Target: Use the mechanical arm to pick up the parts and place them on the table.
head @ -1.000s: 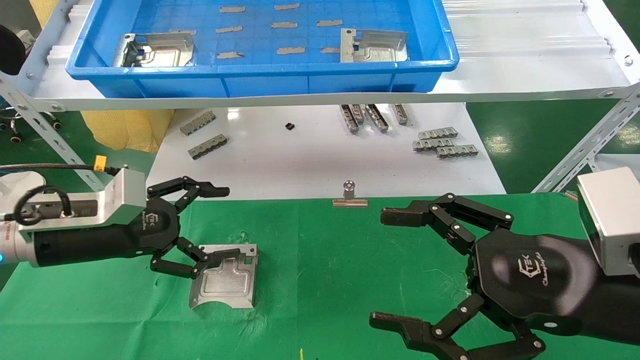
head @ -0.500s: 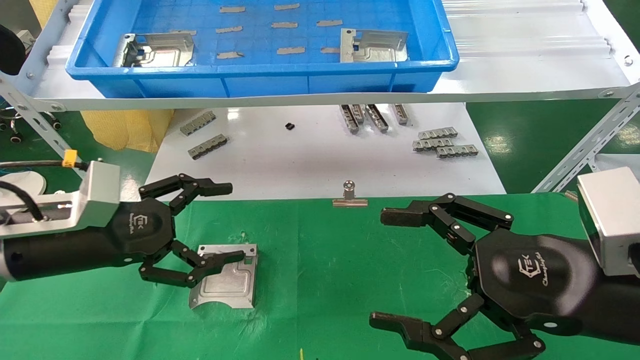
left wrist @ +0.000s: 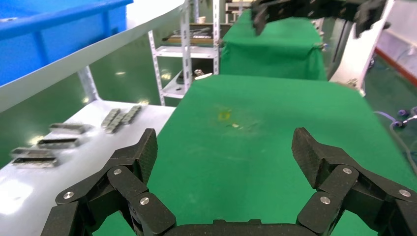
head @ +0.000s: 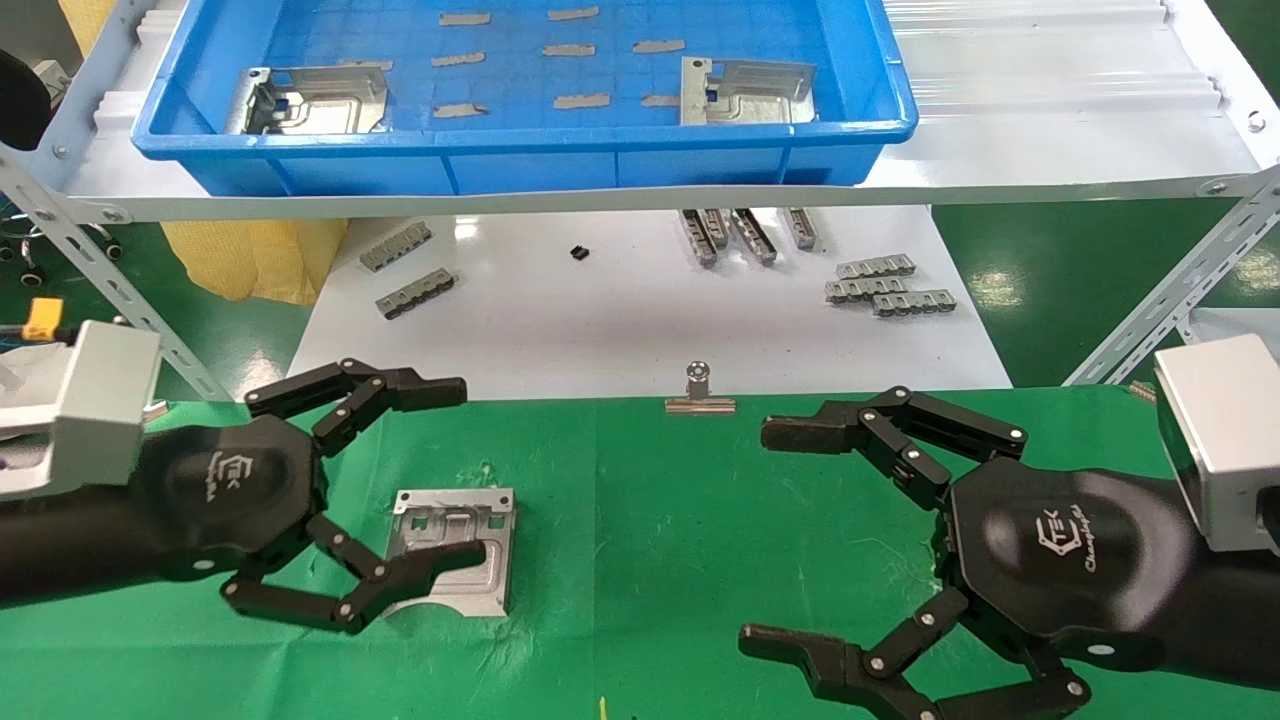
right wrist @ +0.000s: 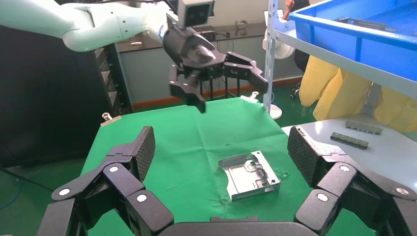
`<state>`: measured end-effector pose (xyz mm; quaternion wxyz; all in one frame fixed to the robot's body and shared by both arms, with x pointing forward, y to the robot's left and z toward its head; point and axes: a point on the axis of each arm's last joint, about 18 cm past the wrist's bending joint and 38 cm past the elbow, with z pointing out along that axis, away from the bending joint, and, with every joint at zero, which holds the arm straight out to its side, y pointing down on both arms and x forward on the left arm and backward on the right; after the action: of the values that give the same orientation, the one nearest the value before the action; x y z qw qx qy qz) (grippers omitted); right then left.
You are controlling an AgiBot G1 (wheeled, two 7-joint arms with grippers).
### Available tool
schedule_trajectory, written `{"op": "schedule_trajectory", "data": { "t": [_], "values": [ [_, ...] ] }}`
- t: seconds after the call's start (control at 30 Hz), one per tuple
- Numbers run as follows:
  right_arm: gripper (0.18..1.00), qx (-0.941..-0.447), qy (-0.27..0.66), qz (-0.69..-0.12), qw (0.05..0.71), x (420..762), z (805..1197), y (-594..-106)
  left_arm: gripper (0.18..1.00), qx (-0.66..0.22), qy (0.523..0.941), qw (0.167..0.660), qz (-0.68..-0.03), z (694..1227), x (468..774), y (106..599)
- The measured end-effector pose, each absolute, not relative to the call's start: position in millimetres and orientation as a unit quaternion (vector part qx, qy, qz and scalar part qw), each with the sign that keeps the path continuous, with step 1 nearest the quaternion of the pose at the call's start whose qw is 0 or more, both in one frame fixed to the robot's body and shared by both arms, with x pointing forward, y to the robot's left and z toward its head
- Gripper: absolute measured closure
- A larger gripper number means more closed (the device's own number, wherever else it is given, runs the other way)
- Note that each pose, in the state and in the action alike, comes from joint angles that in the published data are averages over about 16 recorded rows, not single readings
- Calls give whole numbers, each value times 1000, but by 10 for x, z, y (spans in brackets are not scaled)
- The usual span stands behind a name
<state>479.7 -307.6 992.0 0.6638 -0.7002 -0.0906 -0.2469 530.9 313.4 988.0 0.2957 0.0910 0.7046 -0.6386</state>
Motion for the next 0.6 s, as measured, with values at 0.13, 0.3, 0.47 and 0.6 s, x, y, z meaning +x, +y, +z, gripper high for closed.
{"op": "schedule_trajectory", "data": {
  "t": [0.13,0.3,0.47,0.6],
  "values": [
    [179,-700,-91,-247,664,4797,9920,-3076,184,94,703,282,-646,9897,5154,3100],
    [179,-700,-91,-247,664,4797,9920,-3077,184,98,703,264,-653,9912,4962,3054],
    [179,-700,-91,-247,664,4797,9920,-3077,184,102,704,250,-657,9920,4800,3012],
    [179,-700,-90,-247,664,4797,9920,-3077,184,105,704,243,-659,9923,4722,2991]
  ]
}}
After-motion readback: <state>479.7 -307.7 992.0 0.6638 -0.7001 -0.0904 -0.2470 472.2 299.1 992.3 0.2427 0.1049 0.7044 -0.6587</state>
